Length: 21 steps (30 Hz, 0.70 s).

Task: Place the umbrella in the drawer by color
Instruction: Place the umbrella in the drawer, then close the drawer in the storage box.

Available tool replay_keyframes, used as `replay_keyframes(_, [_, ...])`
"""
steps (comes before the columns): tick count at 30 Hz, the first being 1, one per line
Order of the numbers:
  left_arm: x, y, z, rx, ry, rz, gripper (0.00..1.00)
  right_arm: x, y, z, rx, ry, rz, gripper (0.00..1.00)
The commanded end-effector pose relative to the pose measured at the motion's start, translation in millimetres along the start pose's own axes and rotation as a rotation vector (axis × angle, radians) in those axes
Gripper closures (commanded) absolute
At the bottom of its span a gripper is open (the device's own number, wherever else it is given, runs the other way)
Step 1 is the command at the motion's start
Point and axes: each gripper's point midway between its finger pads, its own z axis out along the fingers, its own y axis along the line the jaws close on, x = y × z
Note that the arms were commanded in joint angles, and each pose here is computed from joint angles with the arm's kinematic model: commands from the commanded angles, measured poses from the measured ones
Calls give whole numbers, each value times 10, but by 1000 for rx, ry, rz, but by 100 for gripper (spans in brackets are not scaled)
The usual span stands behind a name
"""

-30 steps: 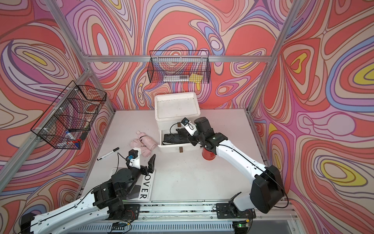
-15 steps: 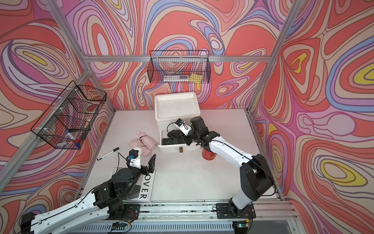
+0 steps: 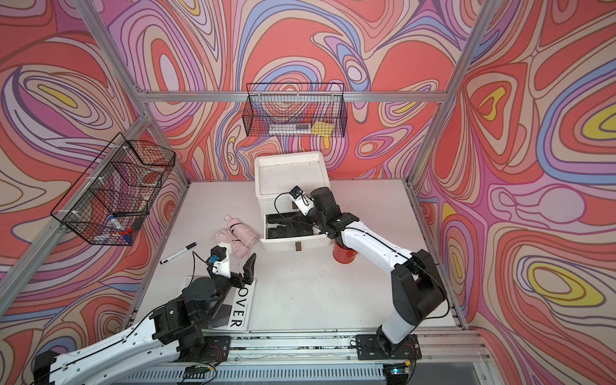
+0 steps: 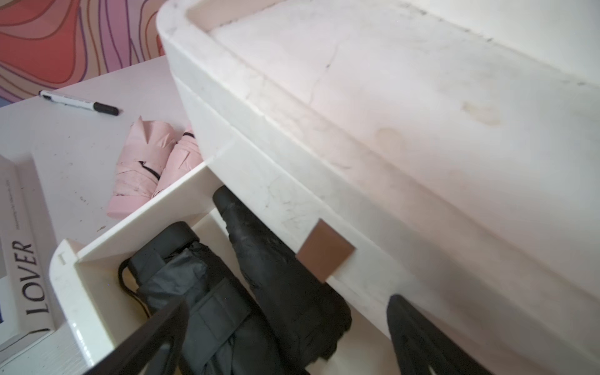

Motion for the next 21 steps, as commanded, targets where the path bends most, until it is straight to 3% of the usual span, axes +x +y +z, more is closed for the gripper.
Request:
replay_keyframes(1, [-60,15,-2,-7,-13,-10,9,-199,-296,-298,171,-39,49,2])
replay_keyframes(11, [-50,32,21,-29,-9,12,8,-141,-243,-628,170,-34,178,2])
replay_keyframes(15, [-1,71,70,-69,-14,23,4,-43,-424,-838,298,2,181,2])
replay_keyframes(18, [51,76,123,-90,-6,37,3,39,-658,-1103,472,-20,214,2])
replay_keyframes(21, [117,4,208,-78,27,47,2,214,-823,-1424,630,-81,337,2])
